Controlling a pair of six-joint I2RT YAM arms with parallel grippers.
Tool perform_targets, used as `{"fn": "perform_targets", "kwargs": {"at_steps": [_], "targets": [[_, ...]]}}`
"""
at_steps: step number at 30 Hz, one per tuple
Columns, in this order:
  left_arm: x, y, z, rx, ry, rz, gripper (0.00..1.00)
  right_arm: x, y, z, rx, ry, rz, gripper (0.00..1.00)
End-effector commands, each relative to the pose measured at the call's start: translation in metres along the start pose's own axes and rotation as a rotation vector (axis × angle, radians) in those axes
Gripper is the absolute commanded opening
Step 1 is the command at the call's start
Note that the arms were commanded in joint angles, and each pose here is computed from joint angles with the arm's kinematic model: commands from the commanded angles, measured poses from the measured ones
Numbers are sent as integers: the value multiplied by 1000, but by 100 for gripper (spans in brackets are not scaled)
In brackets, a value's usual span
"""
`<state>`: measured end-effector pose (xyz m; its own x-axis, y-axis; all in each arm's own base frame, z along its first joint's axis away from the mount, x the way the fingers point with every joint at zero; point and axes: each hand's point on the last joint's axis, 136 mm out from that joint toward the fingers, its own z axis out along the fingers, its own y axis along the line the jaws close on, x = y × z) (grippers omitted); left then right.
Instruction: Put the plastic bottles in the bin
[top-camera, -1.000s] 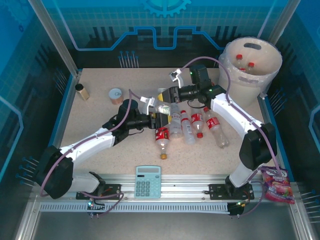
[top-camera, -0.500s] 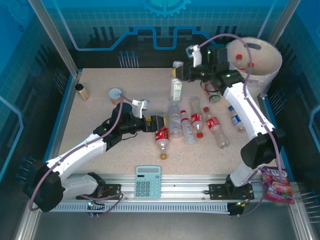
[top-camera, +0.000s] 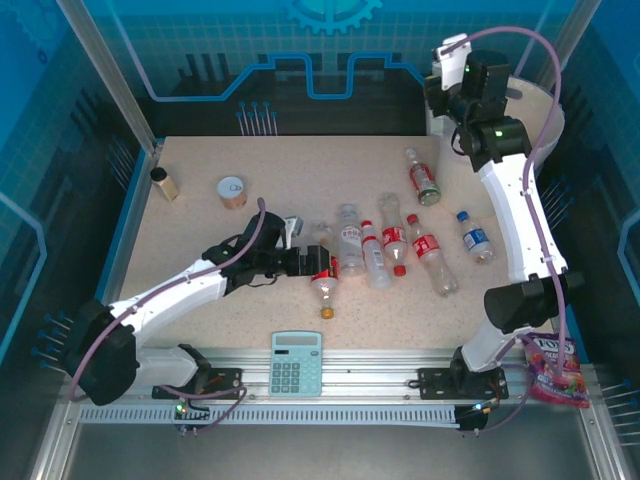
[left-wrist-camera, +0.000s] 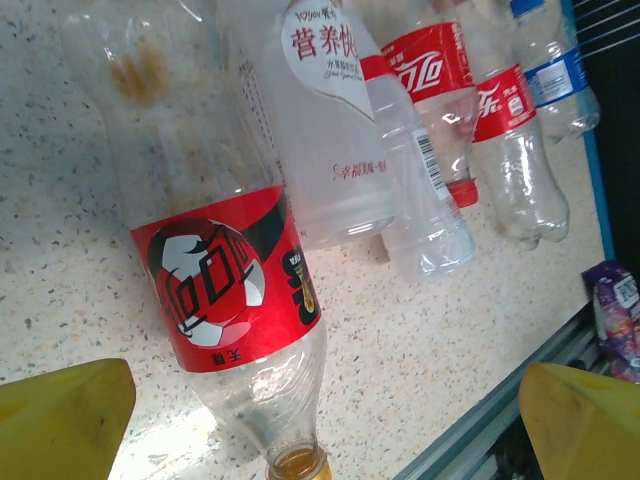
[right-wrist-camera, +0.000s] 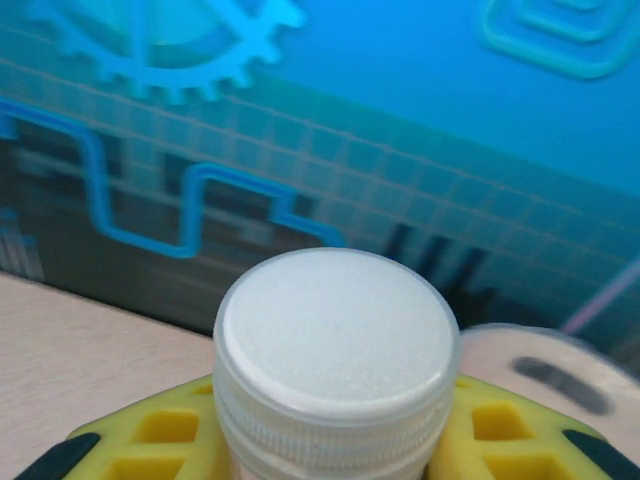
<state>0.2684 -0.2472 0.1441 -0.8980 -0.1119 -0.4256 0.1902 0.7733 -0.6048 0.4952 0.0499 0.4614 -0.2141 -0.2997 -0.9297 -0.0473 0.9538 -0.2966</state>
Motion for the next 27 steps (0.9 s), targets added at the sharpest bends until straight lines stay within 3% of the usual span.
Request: {"fn": "perform_targets", "kwargs": {"at_steps": [1,8,27], "targets": [[-4,-3,2,-23,1,22,99,-8,-58,5,245,-42,-54,0],[-3,-7,9,-18,22,31,99,22,-90,36,372,-10,-94,0],[11,6,17,-54,53,-9,99,180,-123,122,332,487,18,1]]}}
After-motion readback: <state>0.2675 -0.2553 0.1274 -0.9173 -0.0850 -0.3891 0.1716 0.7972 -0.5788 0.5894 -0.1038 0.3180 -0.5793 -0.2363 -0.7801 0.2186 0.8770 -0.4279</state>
